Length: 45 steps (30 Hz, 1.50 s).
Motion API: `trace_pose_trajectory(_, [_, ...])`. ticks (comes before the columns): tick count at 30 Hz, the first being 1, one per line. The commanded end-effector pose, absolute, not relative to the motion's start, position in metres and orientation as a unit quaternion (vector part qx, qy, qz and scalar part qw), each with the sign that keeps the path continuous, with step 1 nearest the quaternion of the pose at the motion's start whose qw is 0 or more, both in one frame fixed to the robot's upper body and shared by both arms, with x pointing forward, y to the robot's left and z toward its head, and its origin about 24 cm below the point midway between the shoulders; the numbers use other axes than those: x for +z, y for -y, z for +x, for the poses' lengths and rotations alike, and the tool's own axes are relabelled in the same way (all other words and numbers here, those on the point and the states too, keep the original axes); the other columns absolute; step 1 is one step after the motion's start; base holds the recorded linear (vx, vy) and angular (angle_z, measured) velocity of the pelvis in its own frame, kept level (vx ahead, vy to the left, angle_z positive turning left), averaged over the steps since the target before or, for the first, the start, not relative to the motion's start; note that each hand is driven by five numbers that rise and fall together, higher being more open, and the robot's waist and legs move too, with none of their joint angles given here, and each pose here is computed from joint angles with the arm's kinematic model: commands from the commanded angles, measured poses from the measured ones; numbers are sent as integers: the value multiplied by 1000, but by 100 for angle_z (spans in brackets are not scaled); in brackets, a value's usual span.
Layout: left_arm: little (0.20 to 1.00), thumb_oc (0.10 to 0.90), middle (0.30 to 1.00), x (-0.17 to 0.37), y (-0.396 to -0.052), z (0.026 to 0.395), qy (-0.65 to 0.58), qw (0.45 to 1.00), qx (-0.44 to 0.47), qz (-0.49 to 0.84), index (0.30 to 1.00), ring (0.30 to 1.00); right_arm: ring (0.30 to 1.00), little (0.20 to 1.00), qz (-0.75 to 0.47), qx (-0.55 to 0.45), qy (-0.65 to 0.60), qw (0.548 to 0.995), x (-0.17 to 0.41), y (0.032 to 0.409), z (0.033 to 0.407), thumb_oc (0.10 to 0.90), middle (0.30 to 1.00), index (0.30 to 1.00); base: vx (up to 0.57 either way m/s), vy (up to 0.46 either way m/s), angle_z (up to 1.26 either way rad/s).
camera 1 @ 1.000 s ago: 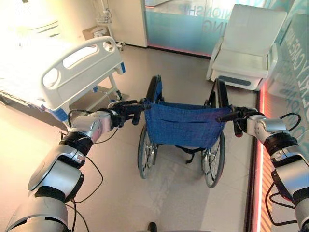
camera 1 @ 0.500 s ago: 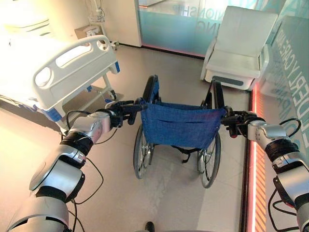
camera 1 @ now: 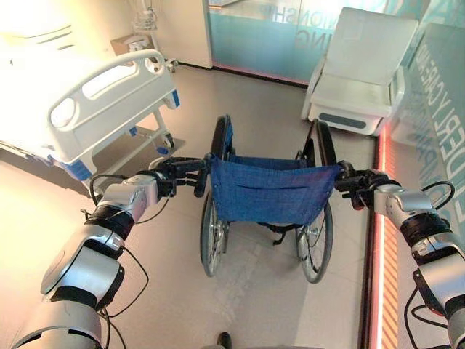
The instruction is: Push the wheelchair next to the bed
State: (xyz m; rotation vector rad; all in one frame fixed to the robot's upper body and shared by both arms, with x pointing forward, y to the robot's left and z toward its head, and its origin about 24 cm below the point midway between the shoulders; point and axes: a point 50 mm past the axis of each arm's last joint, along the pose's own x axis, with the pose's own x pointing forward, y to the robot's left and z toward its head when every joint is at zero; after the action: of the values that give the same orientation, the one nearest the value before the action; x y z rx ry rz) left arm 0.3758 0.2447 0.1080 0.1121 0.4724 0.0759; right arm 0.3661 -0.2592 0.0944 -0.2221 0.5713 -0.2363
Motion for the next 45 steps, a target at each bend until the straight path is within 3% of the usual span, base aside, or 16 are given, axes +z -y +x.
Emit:
trace_pose_trajectory(1, [300, 400, 300, 153, -177, 402, -151, 986, -65, 21, 300, 300, 300, 300, -39, 72, -185, 979, 130, 172, 389, 400, 300, 300, -13, 5, -4])
trace_pose_trajectory(21, [300, 400, 300, 133, -158, 396, -200, 972, -113, 57, 300, 300, 300, 300, -34, 80, -181, 980, 126, 160, 386, 400, 300, 300, 0, 0, 0])
trace_pose_trajectory(22, [542, 562, 542, 129, -158, 395, -211, 969, -113, 68, 542, 542, 300, 300, -37, 79, -181, 980, 125, 159, 386, 400, 300, 300, 0, 0, 0])
trace_pose_trajectory(23, [542, 562, 542, 129, -158, 395, -212, 968, -112, 68, 542, 542, 300, 300, -38, 79, -181, 980, 125, 159, 386, 400, 300, 300, 0, 0, 0])
trace_pose_trajectory(24, [900, 800, 900, 128, -159, 394, -216, 968, -108, 69, 900, 900, 300, 300, -38, 78, -180, 980, 125, 160, 386, 400, 300, 300, 0, 0, 0])
trace_pose_trajectory(31, [900, 800, 900, 132, -162, 395, -204, 975, -77, 31, 900, 900, 300, 300, -37, 69, -182, 980, 127, 165, 386, 400, 300, 300, 0, 0, 0])
trace_pose_trajectory(38, [900, 800, 900, 166, -157, 396, -124, 986, -71, -88, 900, 900, 300, 300, -31, 46, -178, 982, 133, 174, 385, 400, 300, 300, -26, -20, 3])
trace_pose_trajectory(45, [900, 800, 900, 164, -153, 394, -137, 985, -86, -58, 900, 900, 300, 300, -28, 33, -177, 983, 140, 177, 386, 400, 300, 300, -37, -20, 6])
